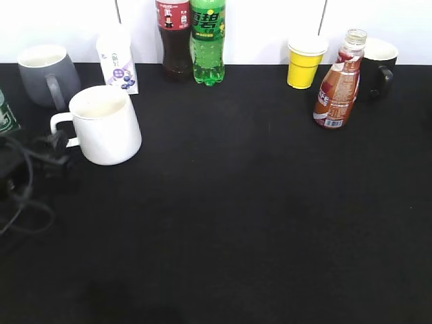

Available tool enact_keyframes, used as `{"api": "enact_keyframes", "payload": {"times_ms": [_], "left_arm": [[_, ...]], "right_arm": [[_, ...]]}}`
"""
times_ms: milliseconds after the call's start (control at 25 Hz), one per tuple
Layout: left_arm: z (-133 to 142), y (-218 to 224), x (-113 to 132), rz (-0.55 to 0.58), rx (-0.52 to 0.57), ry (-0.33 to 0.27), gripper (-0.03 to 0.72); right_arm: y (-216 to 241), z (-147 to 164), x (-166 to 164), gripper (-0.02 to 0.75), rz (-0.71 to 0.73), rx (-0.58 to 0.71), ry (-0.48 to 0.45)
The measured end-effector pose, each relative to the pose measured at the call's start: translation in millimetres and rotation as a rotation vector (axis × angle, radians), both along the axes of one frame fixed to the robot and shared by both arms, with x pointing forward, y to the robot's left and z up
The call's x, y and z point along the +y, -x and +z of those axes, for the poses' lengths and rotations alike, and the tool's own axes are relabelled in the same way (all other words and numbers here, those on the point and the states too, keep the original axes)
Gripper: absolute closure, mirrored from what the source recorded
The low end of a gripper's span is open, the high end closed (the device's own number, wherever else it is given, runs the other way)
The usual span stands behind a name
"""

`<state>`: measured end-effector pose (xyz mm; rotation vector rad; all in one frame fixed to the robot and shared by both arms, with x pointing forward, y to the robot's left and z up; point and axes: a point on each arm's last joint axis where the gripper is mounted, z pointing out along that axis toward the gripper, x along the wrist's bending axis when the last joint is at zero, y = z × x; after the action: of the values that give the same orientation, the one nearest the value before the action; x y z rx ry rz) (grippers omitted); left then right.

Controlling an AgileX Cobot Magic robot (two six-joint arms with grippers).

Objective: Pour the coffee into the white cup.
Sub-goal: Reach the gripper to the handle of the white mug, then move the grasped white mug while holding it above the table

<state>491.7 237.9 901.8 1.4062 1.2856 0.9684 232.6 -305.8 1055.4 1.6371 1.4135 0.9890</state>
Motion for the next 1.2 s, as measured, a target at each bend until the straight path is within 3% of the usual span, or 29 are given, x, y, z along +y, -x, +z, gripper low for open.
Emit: {"api": "enact_keyframes", "payload": {"times_ms": [280,320,360,440,640,720,840,1080,1200], "left_arm": [[-15,-46,-4,0.029,0.0,0.006,0.227],[-16,-56,-4,0.035,-0.023,0.008,0.265],[-18,-62,-5,0.025,-0.037,0.007,0.354],[-18,-69,-9,-0.022,-0.061,-0.001,0.608],[-15,-58,-10,-0.074,-0.068,0.015,0.618],[-5,-41,-18,-0.212,-0.055,0.007,0.62],[25,-29,-37,-0.441,-0.137,0.042,0.621],[48,-34,-63,-0.688,-0.177,0.089,0.622],[44,-28,-76,-0.752,-0.142,0.063,0.622]], "right_arm": [[0,0,0,0.151,0.0,0.0,0.0],[0,0,0,0.151,0.0,0.0,0.0],[0,0,0,0.151,0.0,0.0,0.0],[0,0,0,0.151,0.0,0.0,0.0],[0,0,0,0.151,0.0,0.0,0.0],[0,0,0,0.151,0.0,0.0,0.0],[0,0,0,0.151,0.0,0.0,0.0],[0,0,0,0.151,0.0,0.0,0.0],[-1,2,0,0.151,0.006,-0.005,0.012]]}}
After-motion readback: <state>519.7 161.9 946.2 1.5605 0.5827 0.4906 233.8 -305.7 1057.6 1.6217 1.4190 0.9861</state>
